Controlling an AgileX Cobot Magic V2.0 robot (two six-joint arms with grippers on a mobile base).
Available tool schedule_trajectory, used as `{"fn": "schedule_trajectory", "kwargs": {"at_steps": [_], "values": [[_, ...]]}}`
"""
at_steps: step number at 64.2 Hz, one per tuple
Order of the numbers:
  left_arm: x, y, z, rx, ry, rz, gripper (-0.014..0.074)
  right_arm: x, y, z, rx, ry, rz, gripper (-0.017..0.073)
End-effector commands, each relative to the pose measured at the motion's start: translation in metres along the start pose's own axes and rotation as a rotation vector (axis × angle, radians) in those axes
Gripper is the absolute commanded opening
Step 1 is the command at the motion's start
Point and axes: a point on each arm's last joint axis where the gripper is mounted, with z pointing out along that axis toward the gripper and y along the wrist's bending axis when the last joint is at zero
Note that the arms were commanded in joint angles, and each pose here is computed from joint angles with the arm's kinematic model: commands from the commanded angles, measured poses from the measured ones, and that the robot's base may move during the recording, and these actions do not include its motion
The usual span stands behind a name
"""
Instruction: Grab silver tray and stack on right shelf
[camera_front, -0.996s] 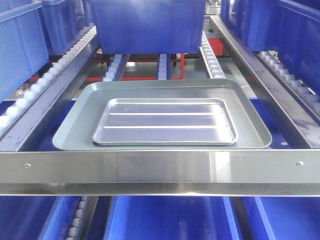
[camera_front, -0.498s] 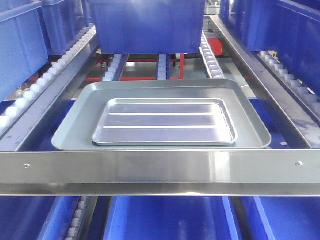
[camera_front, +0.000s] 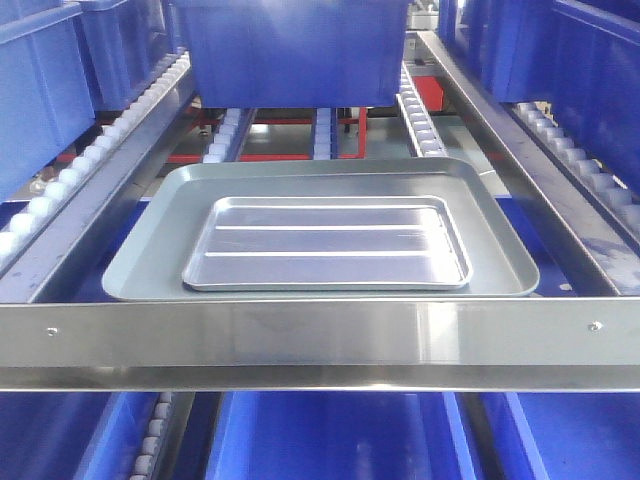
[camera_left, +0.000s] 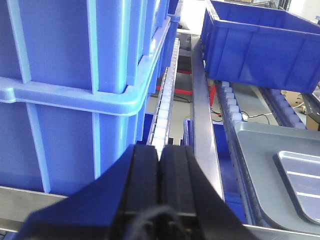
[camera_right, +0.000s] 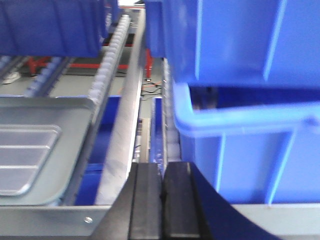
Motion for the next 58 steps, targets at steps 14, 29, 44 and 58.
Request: {"fn": "schedule_trajectory", "kwargs": {"at_steps": [14,29,44,58], "values": [[-0.002,0.0003,0.0,0.0,-0.069,-0.006,-0.0101,0.0027,0.0003,-0.0007,0.0,-0.138,0.006,0.0049],[-0.002,0.0003,0.0,0.0,-0.069,-0.006,-0.0101,0.0027,0.0003,-0.0007,0.0,-0.138,0.006,0.0049],[-0.002,0.0003,0.0,0.0,-0.069,-0.006,-0.0101,0.0027,0.0003,-0.0007,0.0,-0.138,0.006,0.0049],[-0.002,0.0003,0.0,0.0,-0.069,-0.006,-0.0101,0.0027,0.0003,-0.0007,0.0,-0.138,0.006,0.0049]]}}
